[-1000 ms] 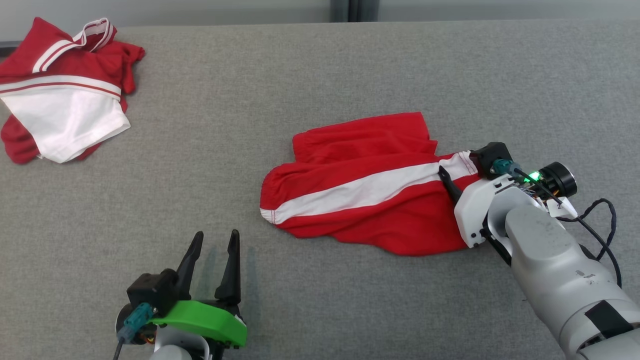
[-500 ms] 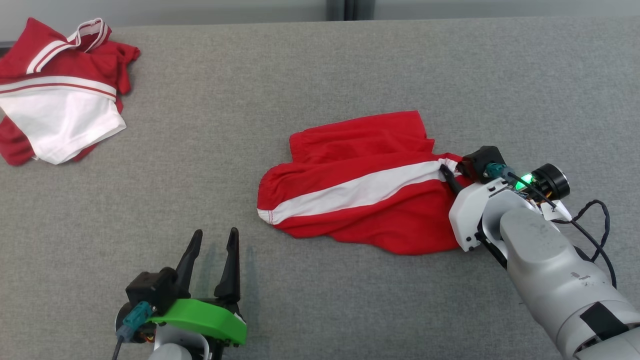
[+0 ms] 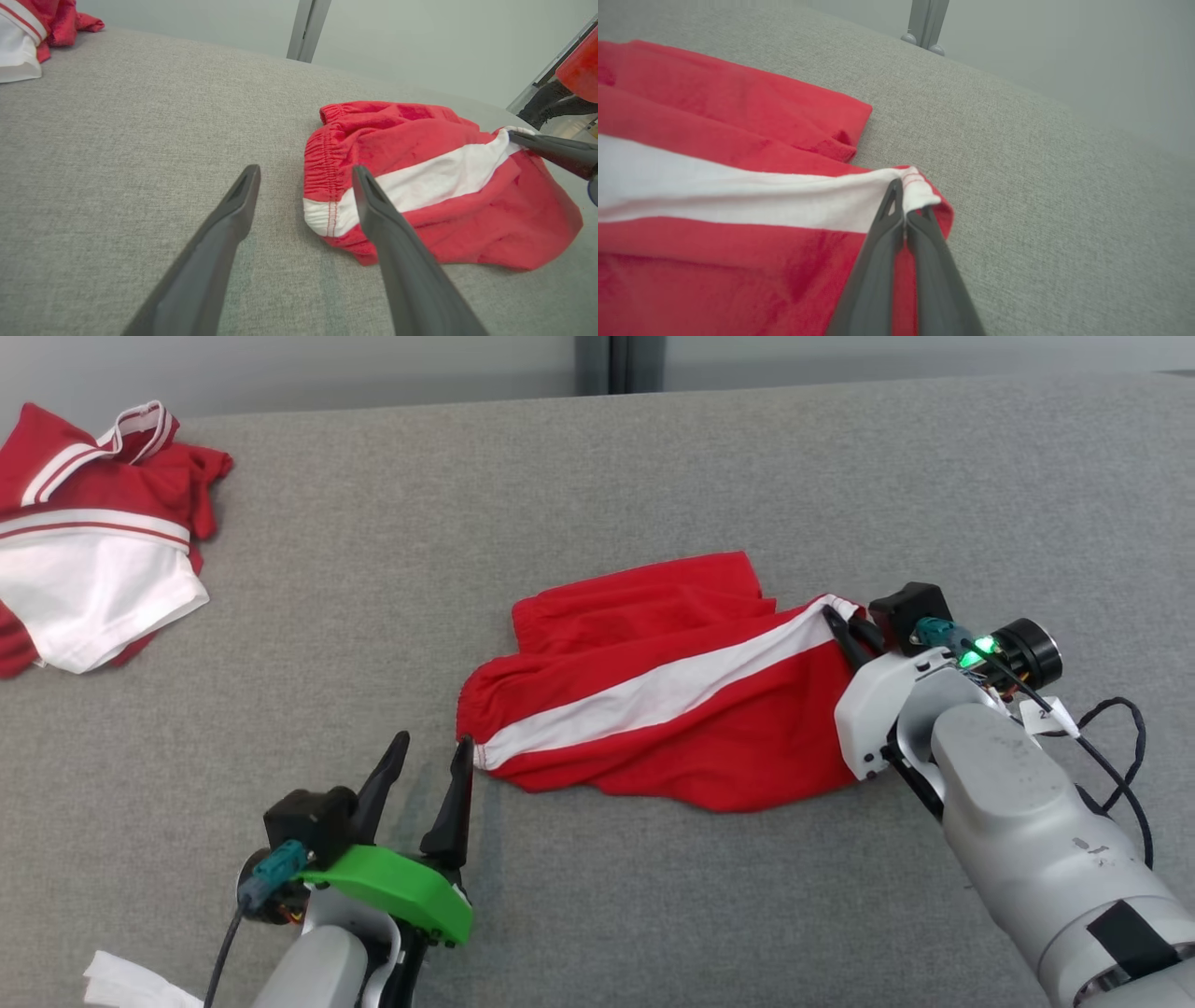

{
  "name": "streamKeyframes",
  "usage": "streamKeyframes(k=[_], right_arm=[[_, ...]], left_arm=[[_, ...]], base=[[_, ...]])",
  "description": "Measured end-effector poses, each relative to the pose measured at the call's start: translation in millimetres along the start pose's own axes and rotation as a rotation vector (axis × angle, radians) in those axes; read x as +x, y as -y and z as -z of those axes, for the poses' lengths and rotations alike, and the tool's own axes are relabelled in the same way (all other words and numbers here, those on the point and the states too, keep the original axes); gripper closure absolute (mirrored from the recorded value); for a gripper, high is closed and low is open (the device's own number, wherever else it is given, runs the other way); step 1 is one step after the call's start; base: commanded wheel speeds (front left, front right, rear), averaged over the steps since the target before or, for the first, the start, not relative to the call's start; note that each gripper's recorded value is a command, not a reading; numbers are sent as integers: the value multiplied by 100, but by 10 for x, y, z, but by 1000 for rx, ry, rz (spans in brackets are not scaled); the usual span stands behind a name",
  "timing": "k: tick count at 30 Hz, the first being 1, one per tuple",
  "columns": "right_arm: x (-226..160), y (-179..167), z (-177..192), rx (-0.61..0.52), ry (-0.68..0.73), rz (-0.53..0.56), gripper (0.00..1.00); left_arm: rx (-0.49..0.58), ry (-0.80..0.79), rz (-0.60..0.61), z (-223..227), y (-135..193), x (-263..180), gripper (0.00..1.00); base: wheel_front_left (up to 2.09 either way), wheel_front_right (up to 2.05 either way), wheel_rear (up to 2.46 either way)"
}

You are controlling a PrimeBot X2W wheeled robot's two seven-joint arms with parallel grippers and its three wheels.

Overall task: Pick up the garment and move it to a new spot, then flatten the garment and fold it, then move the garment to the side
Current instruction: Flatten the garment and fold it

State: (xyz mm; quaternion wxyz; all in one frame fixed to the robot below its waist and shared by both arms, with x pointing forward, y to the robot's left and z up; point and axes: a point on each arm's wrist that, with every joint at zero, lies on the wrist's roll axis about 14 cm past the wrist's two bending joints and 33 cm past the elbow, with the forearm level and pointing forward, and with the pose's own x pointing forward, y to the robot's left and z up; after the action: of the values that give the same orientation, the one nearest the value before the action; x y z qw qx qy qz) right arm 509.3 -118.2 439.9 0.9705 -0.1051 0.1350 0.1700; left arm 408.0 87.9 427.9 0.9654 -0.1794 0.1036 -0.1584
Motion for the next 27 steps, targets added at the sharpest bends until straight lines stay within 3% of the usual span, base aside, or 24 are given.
streamKeyframes(k=[10,17,18,19,20,21,22,24,27], right_arm=[[-166,89,-139,15,77,21,100],[-212,139,-111,30,84,29,100],[-215,151,-102,29,82,30,100],[-216,162,-100,29,81,31,100],[-214,170,-102,33,83,33,100],[-212,175,-106,33,85,33,100],[-212,181,-110,33,87,34,100],[-212,193,-125,37,93,36,100],[-216,212,-157,39,104,40,100]], left_arm=[[-25,-207,53,355,14,84,0],[-52,-247,115,433,153,140,1],[-53,-256,128,453,183,138,9],[-54,-261,135,465,200,137,26],[-53,-261,145,470,217,136,37],[-55,-254,149,457,218,141,60],[-57,-250,150,446,213,147,69],[-52,-233,164,403,234,160,100],[-53,-189,190,280,290,189,100]], base=[[0,0,0],[0,0,0],[0,0,0],[0,0,0],[0,0,0],[0,0,0],[0,0,0],[0,0,0],[0,0,0]])
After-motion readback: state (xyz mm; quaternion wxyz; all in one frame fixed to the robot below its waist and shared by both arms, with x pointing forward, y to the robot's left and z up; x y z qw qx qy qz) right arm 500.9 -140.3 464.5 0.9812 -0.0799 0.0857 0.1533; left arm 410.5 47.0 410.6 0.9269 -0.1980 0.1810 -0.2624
